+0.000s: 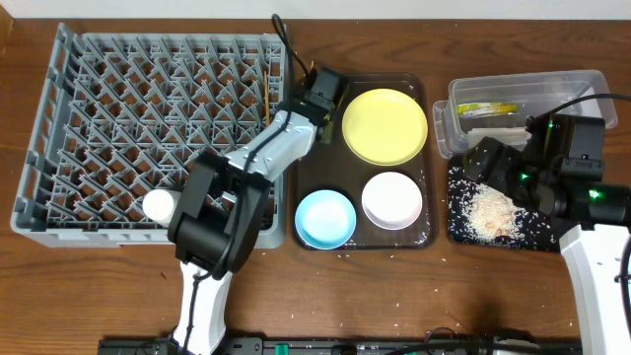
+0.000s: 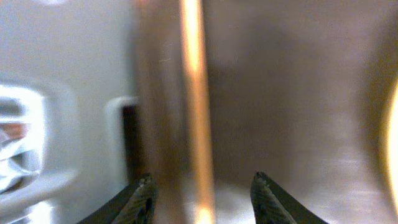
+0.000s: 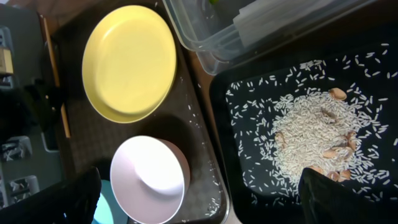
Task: Sort waste into correct bins and load items into the dishwasher
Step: 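Grasp the second chopstick on the dark tray with the left gripper, then place the second chopstick in the dish rack with the left gripper, then grasp the pink bowl rim with the left gripper and lift it, then lower the pink bowl into the dish rack and release it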
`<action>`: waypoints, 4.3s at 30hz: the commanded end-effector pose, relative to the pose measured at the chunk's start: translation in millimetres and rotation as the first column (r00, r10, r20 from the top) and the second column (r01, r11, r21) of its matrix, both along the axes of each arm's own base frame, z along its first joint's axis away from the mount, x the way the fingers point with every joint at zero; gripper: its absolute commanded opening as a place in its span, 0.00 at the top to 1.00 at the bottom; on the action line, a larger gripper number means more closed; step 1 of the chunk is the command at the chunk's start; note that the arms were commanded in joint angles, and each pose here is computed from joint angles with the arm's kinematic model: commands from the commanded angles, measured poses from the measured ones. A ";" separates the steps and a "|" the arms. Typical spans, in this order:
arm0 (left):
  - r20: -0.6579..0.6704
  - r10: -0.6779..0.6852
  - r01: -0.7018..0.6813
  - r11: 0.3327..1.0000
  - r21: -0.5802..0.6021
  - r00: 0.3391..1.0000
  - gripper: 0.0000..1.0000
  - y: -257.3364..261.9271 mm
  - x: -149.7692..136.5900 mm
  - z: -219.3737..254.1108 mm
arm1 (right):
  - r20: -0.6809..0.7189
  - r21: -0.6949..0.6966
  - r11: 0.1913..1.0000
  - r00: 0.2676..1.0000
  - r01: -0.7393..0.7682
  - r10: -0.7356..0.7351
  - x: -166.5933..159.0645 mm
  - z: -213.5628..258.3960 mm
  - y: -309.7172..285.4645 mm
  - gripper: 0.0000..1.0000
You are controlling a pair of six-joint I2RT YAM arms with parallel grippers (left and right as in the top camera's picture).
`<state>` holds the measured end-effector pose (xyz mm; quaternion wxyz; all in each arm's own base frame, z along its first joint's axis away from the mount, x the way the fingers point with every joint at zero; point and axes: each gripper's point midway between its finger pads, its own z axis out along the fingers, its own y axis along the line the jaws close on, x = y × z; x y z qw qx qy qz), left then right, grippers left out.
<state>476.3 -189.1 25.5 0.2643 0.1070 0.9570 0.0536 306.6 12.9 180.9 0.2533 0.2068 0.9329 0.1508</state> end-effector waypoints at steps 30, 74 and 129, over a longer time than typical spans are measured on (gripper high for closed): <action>0.020 0.040 -0.035 0.975 -0.220 0.999 0.92 7.3 -39.4 129.8 | -0.002 0.011 1.000 1.000 0.017 -0.017 0.1 0.5 -1.5 0.01; -0.235 -0.377 0.299 0.902 -0.310 0.896 0.40 -91.5 -156.0 92.7 | -0.002 0.011 1.000 1.000 0.017 -0.017 0.1 0.5 -1.5 0.01; 0.408 0.297 -0.504 0.544 0.671 0.863 0.92 206.5 -157.5 190.8 | -0.002 0.011 1.000 1.000 0.017 -0.017 0.1 0.5 -1.5 0.01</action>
